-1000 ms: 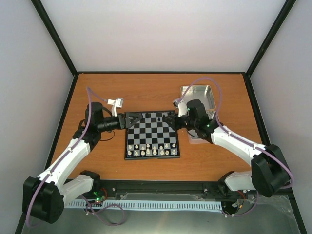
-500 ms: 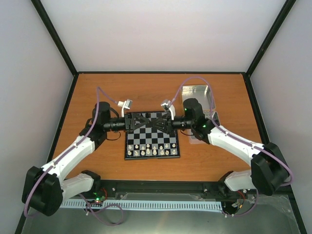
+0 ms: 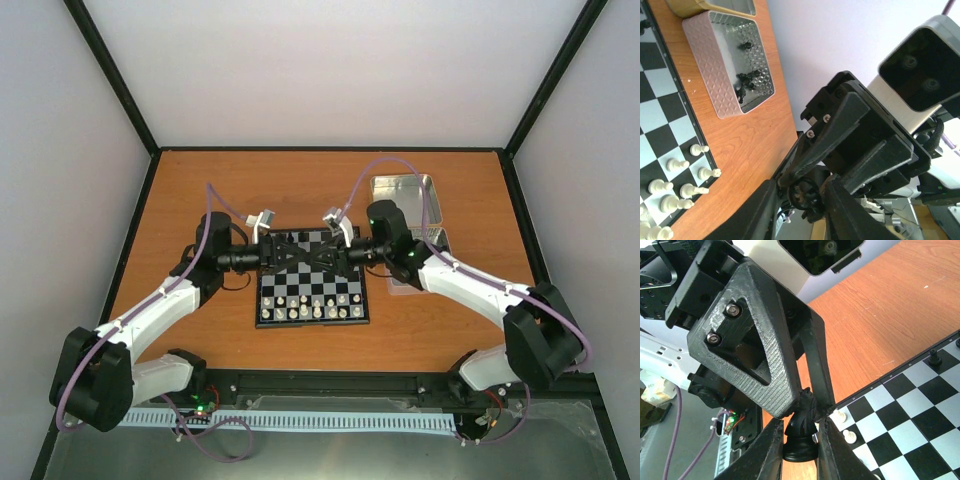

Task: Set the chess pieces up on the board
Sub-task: Place the chess piece on the chessboard.

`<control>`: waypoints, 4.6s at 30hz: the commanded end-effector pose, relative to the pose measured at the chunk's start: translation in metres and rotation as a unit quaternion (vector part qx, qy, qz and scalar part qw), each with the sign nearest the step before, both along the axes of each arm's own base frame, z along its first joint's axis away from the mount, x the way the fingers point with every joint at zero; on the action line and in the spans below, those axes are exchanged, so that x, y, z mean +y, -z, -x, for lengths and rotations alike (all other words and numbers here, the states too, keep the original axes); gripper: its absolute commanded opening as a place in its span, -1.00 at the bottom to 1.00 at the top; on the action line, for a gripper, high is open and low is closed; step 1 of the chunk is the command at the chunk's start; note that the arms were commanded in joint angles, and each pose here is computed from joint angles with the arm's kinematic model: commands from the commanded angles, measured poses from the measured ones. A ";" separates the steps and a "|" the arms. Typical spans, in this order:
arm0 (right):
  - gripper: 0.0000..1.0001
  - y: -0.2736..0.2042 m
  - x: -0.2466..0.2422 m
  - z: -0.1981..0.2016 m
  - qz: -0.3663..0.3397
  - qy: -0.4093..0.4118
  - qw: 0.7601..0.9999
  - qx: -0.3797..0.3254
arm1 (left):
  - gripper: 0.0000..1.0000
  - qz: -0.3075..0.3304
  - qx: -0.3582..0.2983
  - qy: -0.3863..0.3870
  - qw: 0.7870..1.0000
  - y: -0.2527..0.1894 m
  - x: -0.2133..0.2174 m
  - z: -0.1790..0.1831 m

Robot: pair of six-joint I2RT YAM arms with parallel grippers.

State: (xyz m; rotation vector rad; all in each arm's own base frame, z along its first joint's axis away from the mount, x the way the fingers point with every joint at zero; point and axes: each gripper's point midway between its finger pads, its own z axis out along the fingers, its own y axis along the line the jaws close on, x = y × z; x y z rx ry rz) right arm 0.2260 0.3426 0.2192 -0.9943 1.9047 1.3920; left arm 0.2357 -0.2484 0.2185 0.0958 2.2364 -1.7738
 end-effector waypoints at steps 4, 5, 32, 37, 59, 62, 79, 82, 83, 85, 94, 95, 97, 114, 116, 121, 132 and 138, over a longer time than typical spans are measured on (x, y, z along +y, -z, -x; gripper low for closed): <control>-0.73 -0.001 0.008 -0.003 0.008 -0.013 1.000 -0.013 | -0.70 0.008 -0.010 0.015 1.000 -0.005 -0.003 0.003; -0.73 0.000 0.009 -0.003 0.009 -0.013 1.000 -0.012 | -0.71 0.007 -0.012 0.015 1.000 -0.005 -0.003 0.003; 0.37 -0.036 -0.070 -0.023 -0.020 0.228 0.973 -0.010 | -0.99 -0.074 -0.443 0.073 0.890 -0.065 0.012 0.029; 0.37 -0.030 -0.080 -0.031 -0.007 0.266 0.964 -0.008 | -0.99 -0.068 -0.587 0.111 0.799 -0.072 0.018 0.060; 0.35 0.008 -0.119 -0.053 0.054 0.375 0.925 0.017 | -0.99 -0.287 -0.453 -0.016 0.844 -0.018 0.029 -0.068; 0.36 0.006 -0.121 -0.051 0.052 0.374 0.926 0.010 | -0.99 -0.342 -0.409 -0.034 0.845 0.005 0.033 -0.100; 0.38 0.045 -0.185 -0.058 0.112 0.490 0.863 0.056 | -0.99 -0.366 -0.353 0.075 0.858 0.086 -0.054 -0.159; 0.38 0.053 -0.192 -0.060 0.115 0.501 0.855 0.072 | -0.99 -0.368 -0.351 0.085 0.857 0.093 -0.061 -0.162; 0.38 0.054 -0.193 -0.060 0.113 0.502 0.854 0.076 | -0.99 -0.370 -0.353 0.091 0.855 0.096 -0.065 -0.162; 0.38 0.056 -0.193 -0.060 0.113 0.501 0.854 0.080 | -0.99 -0.372 -0.355 0.103 0.851 0.100 -0.073 -0.161; 0.38 0.064 -0.193 -0.060 0.120 0.498 0.854 0.090 | -0.98 -0.435 -0.336 0.115 0.828 0.131 -0.076 -0.170; 0.38 0.065 -0.192 -0.060 0.119 0.497 0.855 0.091 | -0.98 -0.434 -0.334 0.116 0.828 0.133 -0.076 -0.171; 0.38 0.067 -0.191 -0.060 0.119 0.494 0.856 0.096 | -0.97 -0.430 -0.331 0.119 0.832 0.135 -0.081 -0.173; 0.38 0.069 -0.187 -0.059 0.115 0.486 0.860 0.106 | -0.97 -0.441 -0.306 0.135 0.833 0.158 -0.085 -0.176; 0.38 0.068 -0.187 -0.058 0.113 0.486 0.860 0.105 | -0.96 -0.440 -0.307 0.134 0.833 0.158 -0.086 -0.176; 0.38 0.065 -0.189 -0.057 0.111 0.488 0.860 0.102 | -0.80 -0.439 -0.309 0.130 0.834 0.153 -0.087 -0.178; 0.38 0.059 -0.213 -0.064 0.141 0.546 0.819 0.107 | -0.24 -0.392 -0.360 0.081 0.843 0.063 -0.093 -0.178; 0.27 0.101 -0.272 -0.066 0.237 0.643 0.710 0.165 | -0.24 -0.362 -0.395 0.031 0.844 0.004 -0.082 -0.166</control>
